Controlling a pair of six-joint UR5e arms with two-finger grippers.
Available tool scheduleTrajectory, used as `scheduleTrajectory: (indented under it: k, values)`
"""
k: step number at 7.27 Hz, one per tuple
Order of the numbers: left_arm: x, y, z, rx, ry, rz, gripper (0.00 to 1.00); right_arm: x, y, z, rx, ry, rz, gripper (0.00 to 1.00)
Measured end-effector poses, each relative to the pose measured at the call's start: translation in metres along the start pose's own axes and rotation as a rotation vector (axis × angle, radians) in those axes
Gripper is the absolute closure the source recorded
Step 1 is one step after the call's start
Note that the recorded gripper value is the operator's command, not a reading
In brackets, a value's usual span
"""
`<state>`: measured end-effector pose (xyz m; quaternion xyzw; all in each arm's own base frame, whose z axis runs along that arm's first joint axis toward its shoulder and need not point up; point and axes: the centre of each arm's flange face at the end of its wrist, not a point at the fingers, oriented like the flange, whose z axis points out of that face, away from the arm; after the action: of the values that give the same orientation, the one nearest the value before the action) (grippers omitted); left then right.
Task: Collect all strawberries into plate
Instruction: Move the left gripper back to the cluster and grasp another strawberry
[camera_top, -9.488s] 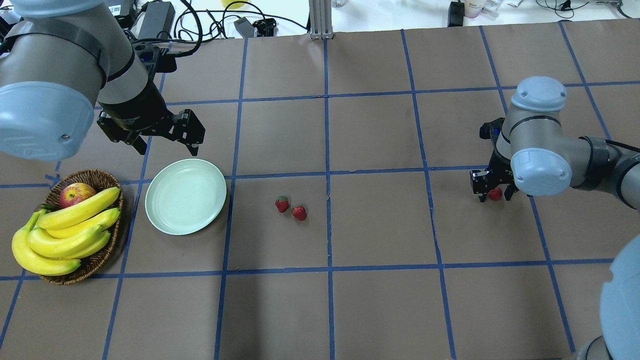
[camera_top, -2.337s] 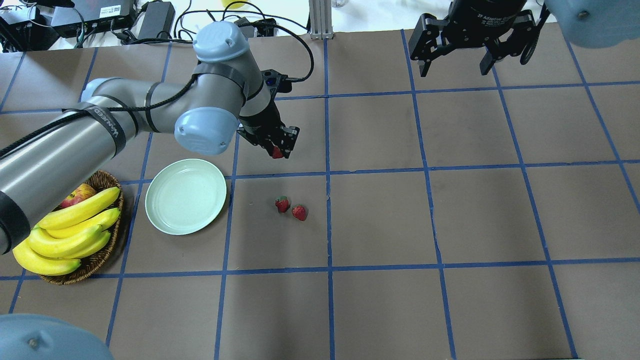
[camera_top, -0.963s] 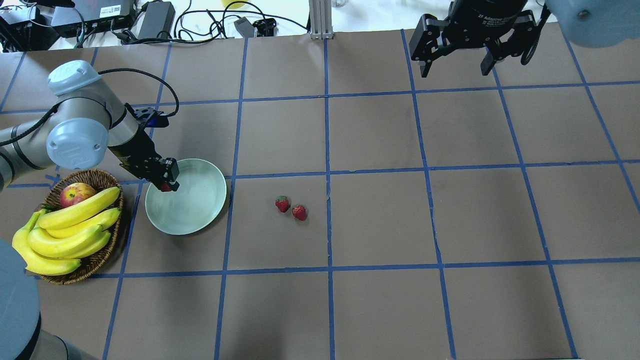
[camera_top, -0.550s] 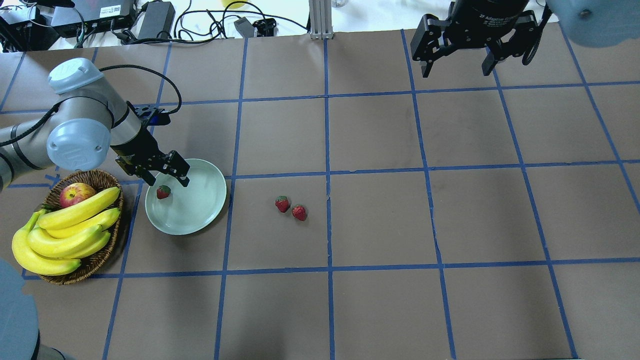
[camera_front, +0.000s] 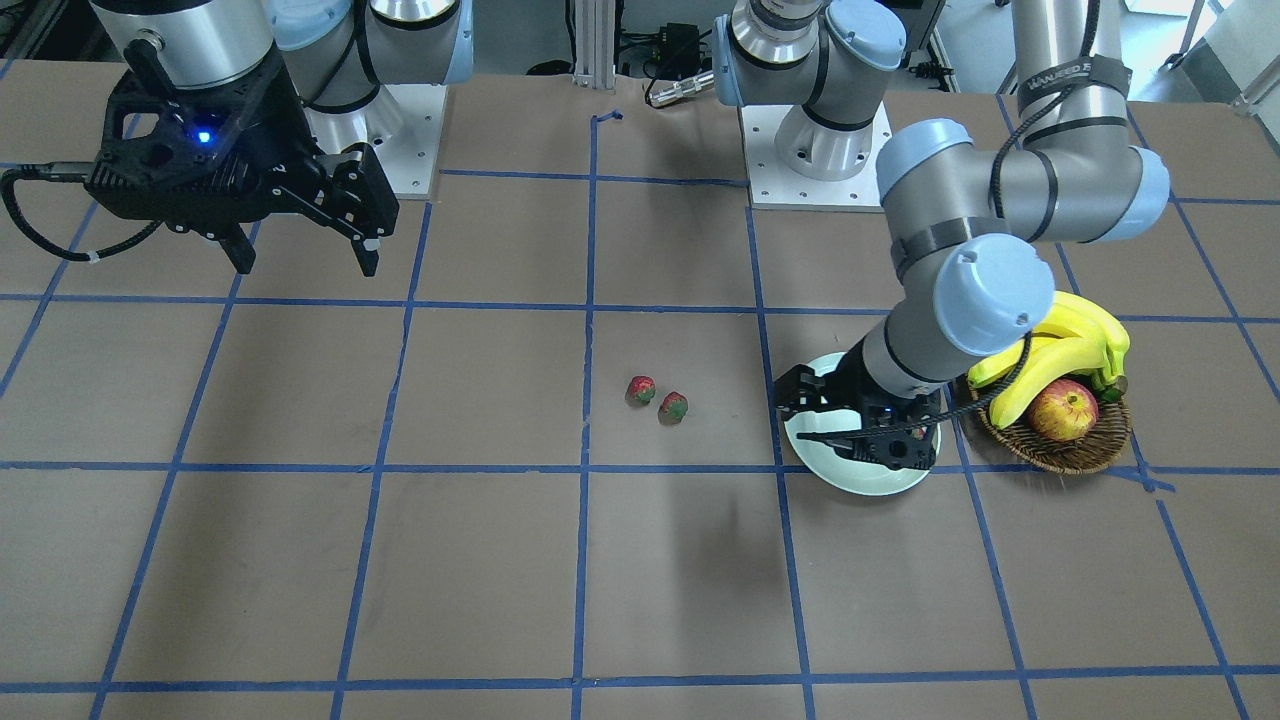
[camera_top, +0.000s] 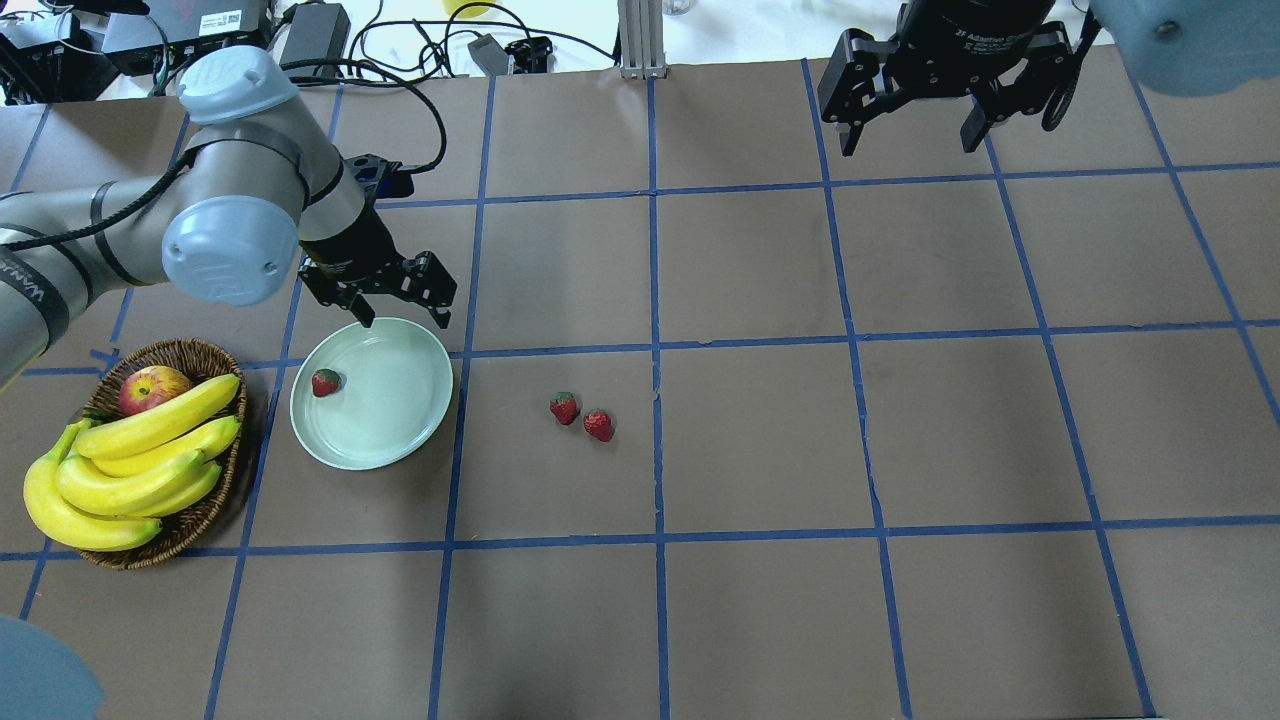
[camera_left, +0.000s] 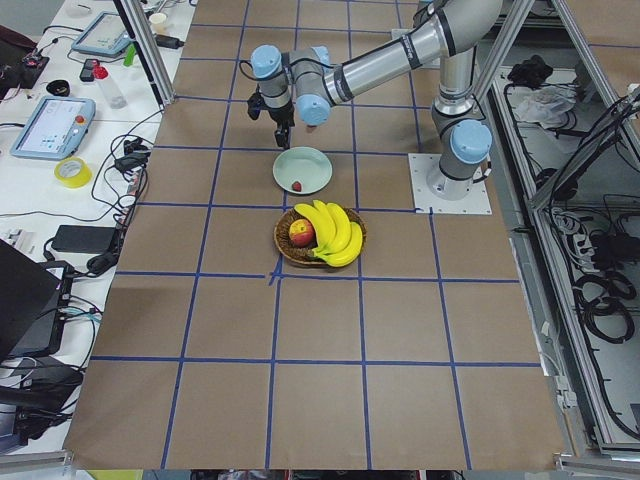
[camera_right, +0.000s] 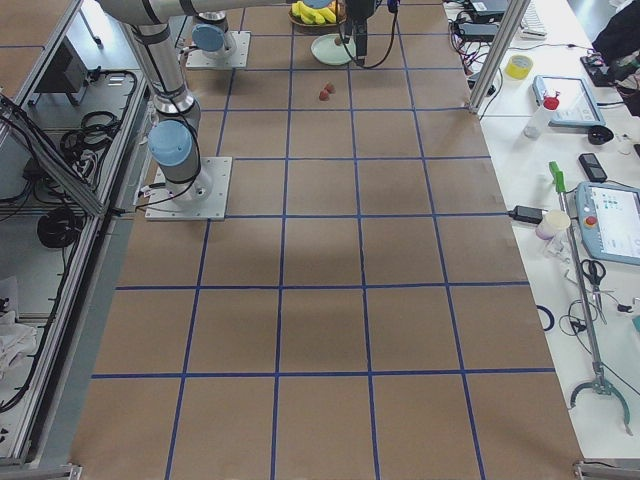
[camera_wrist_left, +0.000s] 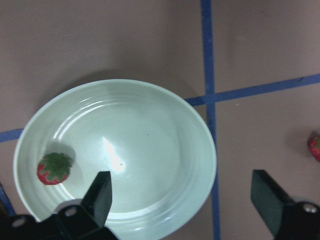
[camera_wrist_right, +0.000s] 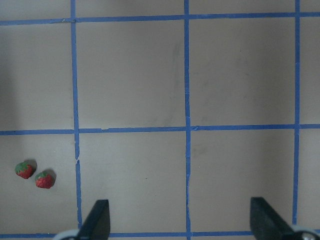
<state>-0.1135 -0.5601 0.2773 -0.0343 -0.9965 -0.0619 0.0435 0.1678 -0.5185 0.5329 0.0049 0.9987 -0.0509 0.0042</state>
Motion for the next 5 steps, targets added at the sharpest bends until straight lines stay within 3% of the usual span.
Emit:
scheduleTrajectory:
  k: [3, 5]
  values:
    - [0.081, 0.01, 0.019, -0.003, -0.015, -0.263, 0.0, -0.001, 0.0, 0.0, 0.0, 0.0, -0.001, 0.0]
    - [0.111, 0.018, 0.042, -0.027, -0.002, -0.359, 0.0, -0.001, 0.0, 0.0, 0.0, -0.001, -0.001, 0.0]
